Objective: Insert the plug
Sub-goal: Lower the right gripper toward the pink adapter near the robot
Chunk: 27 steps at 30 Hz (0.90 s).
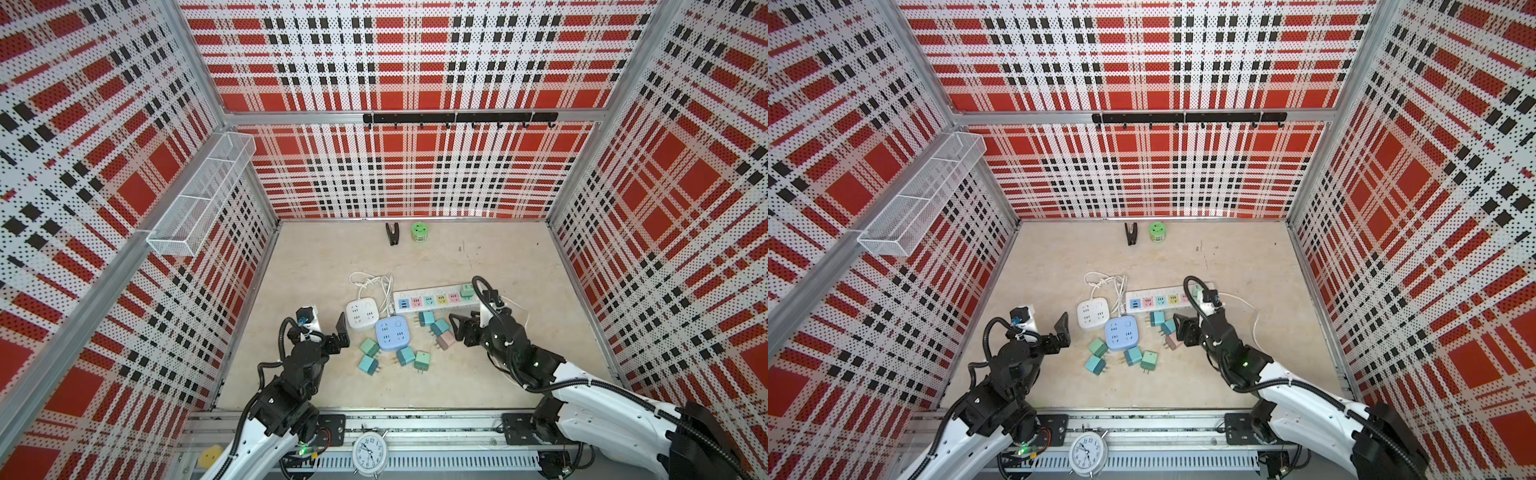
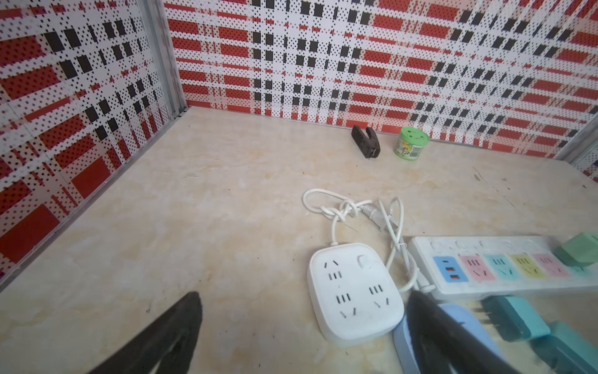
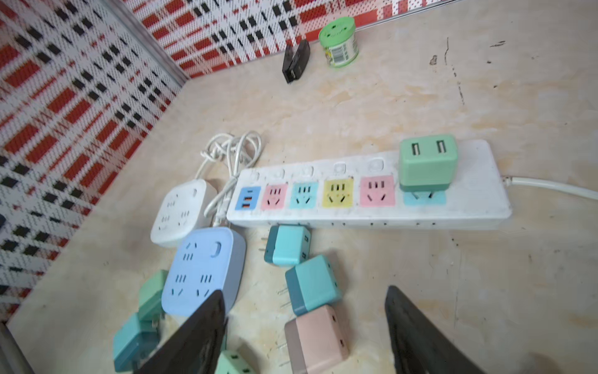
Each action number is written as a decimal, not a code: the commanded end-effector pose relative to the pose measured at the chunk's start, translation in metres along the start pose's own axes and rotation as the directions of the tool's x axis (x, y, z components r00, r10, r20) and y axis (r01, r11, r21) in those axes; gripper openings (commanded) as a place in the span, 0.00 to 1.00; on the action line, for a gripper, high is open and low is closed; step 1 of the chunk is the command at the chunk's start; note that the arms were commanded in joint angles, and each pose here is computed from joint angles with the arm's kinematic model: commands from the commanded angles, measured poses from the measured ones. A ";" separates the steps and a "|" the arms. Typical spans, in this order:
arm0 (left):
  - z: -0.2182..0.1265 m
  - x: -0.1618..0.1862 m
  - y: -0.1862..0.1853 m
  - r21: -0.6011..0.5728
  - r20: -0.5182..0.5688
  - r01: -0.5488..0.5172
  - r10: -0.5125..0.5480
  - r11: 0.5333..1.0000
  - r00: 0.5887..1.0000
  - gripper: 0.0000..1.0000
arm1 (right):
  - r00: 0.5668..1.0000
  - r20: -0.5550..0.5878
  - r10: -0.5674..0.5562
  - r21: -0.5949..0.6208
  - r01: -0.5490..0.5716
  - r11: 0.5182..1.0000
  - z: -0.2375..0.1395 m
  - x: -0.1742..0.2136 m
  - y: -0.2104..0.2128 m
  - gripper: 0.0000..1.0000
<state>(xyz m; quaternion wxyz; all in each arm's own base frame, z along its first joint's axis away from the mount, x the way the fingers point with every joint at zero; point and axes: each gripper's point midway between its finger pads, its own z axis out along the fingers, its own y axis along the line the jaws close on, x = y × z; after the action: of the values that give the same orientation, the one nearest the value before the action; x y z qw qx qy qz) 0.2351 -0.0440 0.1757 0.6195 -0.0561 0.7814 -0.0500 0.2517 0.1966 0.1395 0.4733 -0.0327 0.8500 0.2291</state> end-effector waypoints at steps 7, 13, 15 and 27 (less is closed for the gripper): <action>0.002 -0.005 -0.006 0.040 0.012 0.045 -0.046 0.998 0.999 0.99 | 0.993 -0.116 -0.021 0.133 0.037 0.990 0.014 0.038 -0.009 0.75; 0.007 -0.002 -0.013 0.064 -0.013 0.036 -0.035 0.997 0.999 1.00 | 0.984 -0.172 -0.046 0.111 0.066 0.992 0.023 0.054 -0.004 0.79; 0.009 0.000 -0.015 0.068 -0.027 0.030 -0.028 0.997 0.999 0.99 | 0.979 -0.191 -0.079 0.087 0.097 0.991 0.026 0.059 0.001 0.80; 0.019 0.006 -0.026 0.094 -0.078 0.003 0.005 0.996 0.997 0.99 | 0.959 -0.244 -0.141 0.161 0.184 0.970 0.046 0.068 -0.002 0.89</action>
<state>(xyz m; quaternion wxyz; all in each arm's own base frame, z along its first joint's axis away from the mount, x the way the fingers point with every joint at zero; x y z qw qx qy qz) 0.2478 -0.0684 0.1505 0.5731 -0.0139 0.8162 -0.0723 0.2410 0.2203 0.0584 0.3775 -0.0903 0.9139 0.1189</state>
